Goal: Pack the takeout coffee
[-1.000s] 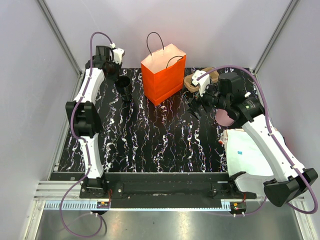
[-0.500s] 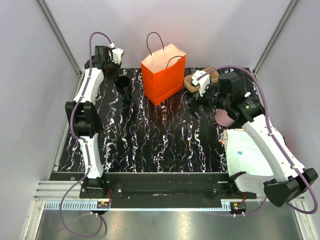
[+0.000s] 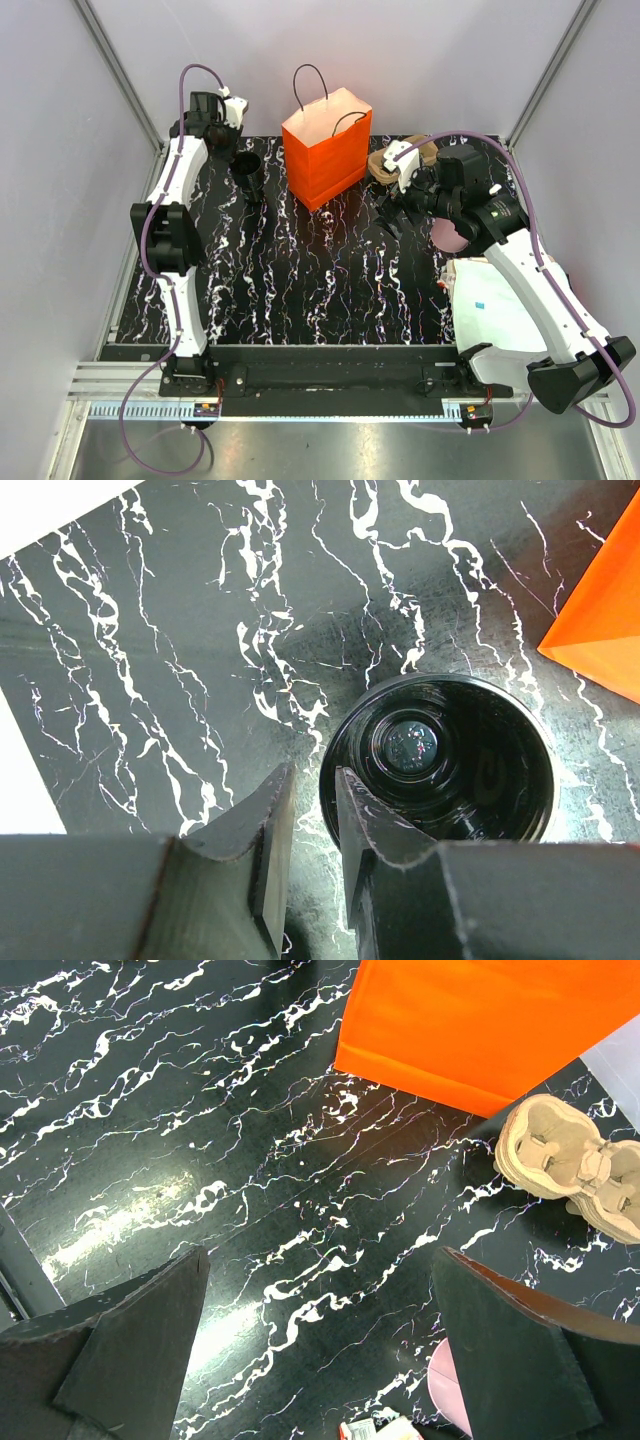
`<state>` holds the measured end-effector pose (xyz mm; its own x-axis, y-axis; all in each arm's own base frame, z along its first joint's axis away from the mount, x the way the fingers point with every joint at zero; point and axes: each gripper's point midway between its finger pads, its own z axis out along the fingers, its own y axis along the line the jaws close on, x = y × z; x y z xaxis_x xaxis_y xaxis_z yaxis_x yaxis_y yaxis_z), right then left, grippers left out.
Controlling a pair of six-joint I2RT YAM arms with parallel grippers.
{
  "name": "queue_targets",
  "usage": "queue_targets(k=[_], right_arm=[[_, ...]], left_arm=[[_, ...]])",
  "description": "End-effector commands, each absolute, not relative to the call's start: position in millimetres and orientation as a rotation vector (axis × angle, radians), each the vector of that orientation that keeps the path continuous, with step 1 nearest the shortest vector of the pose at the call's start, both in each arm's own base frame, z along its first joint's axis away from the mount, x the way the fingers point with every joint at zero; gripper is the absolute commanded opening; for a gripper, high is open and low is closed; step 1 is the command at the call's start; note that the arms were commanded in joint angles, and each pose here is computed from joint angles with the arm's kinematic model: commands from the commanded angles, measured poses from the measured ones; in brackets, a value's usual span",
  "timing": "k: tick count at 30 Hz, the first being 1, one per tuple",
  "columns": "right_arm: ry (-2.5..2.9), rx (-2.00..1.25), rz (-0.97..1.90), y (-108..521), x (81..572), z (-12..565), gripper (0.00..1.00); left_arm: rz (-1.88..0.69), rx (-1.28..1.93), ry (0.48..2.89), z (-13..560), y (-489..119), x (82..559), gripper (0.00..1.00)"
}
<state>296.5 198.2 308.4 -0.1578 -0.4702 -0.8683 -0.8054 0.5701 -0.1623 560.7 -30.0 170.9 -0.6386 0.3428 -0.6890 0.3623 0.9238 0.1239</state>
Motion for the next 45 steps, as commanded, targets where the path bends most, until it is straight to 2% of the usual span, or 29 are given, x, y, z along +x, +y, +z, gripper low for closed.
queue_targets(k=[1, 20, 45], right_arm=[[1.751, -1.037, 0.444, 202, 293, 322, 0.98], [1.754, -1.040, 0.447, 203, 293, 320, 0.98], [1.754, -1.041, 0.445, 202, 292, 320, 0.98]], left_arm=[[0.001, 0.492, 2.264, 188, -24, 566, 0.27], [-0.006, 0.499, 2.283, 179, -25, 565, 0.22], [-0.022, 0.495, 2.275, 184, -27, 564, 0.21]])
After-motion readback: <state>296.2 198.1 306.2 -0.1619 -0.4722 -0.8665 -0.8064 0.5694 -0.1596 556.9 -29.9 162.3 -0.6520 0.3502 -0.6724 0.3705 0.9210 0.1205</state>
